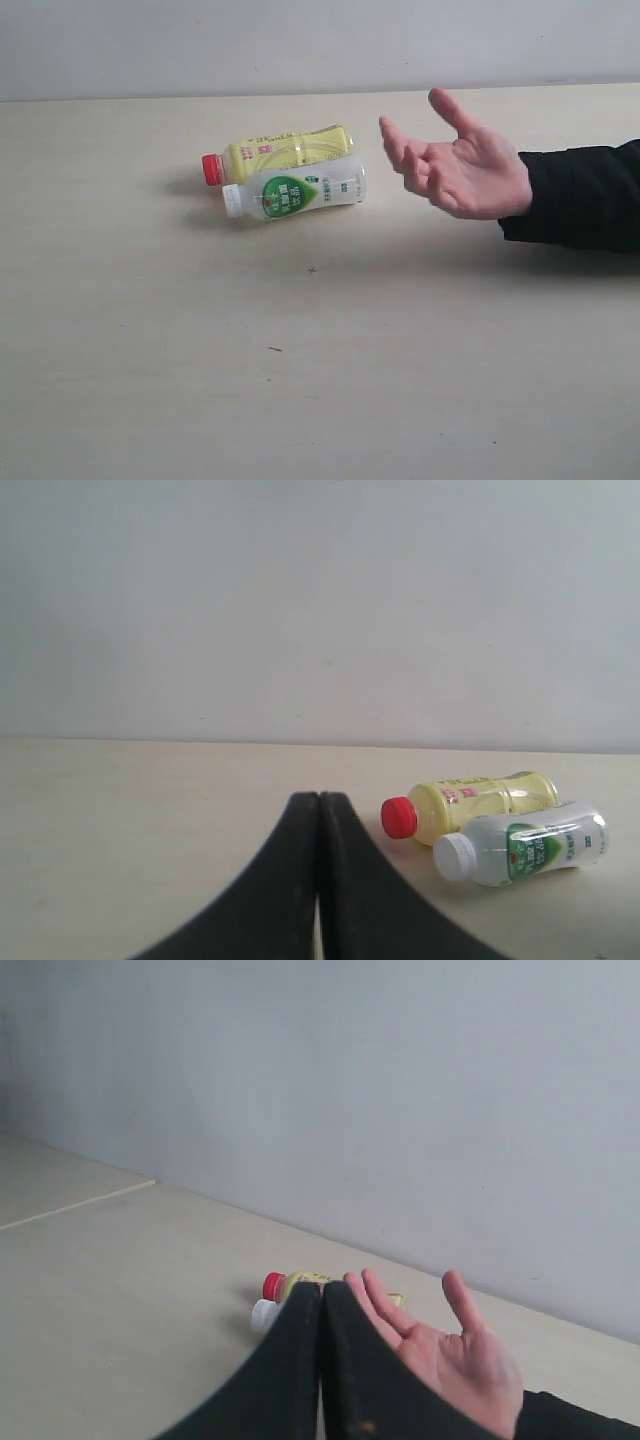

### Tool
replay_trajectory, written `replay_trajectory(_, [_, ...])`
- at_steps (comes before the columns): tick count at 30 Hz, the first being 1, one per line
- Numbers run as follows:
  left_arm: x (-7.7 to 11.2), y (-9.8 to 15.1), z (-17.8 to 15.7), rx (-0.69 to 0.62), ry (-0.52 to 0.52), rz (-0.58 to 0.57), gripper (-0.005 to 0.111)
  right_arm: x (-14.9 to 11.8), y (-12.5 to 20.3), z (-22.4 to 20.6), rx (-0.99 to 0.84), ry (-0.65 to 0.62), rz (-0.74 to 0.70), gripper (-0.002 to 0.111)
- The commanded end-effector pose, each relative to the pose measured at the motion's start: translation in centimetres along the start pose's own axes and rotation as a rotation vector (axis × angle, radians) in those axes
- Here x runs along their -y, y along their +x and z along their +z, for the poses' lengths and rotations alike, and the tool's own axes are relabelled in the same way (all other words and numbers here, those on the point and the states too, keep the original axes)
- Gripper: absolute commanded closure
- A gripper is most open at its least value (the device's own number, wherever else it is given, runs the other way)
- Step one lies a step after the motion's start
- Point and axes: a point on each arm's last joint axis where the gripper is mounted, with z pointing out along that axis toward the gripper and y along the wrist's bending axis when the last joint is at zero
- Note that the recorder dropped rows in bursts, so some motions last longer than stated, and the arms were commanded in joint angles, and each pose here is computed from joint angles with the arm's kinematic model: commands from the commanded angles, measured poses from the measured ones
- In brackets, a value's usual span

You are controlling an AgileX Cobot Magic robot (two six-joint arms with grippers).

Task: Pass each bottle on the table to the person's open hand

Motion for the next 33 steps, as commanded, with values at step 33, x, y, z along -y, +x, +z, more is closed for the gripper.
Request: replay_trajectory(33, [0.3, -1.9, -0.3, 0.222, 0.066, -0.283, 0.107, -0.1, 0.2, 0.0, -0.006, -0.009, 0.013, 0.108])
